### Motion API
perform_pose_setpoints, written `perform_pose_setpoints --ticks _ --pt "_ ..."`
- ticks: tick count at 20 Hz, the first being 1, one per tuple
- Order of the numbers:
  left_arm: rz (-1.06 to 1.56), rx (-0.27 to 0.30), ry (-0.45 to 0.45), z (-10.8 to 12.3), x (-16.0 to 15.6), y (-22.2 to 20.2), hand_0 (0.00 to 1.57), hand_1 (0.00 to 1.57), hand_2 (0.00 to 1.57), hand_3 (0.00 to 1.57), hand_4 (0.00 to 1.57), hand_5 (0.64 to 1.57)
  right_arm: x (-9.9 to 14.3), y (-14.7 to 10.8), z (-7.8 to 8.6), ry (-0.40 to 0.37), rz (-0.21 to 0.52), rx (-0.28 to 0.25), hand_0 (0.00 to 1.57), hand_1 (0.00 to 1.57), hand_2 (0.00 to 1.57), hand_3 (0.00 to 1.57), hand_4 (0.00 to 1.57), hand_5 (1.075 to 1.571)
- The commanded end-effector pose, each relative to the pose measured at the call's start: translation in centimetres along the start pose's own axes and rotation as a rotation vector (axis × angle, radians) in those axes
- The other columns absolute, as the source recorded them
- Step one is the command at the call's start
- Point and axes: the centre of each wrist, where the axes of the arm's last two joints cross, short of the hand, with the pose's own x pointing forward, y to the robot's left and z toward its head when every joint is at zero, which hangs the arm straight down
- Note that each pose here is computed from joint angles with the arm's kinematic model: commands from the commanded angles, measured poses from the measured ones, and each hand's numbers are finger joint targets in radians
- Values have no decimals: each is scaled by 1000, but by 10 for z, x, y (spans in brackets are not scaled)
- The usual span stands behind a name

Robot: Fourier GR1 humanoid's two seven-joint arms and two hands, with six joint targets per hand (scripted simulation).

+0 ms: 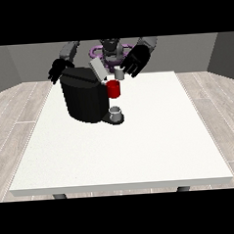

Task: Insert the coffee pod into the coffee machine and close the lid

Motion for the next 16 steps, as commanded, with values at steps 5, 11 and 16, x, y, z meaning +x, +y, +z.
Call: perform_pose_setpoints --ticks 5,11,16 --pt "-2 -11 -38 -8 19 -8 1307 1307 1328 1239 487 1571 -7 -8 -2 -10 -14 -47 0 0 0 0 481 1571" --pt "-9 -45 -20 -7 13 -16 1316 1316 1328 1225 510 1571 -6 -17 1 -7 -29 -32 0 0 0 0 525 1571" --pt "-23 -25 -42 -15 34 -4 1206 1206 1261 1187 504 1571 -10 -2 1 -11 -45 -62 0 0 0 0 499 1571"
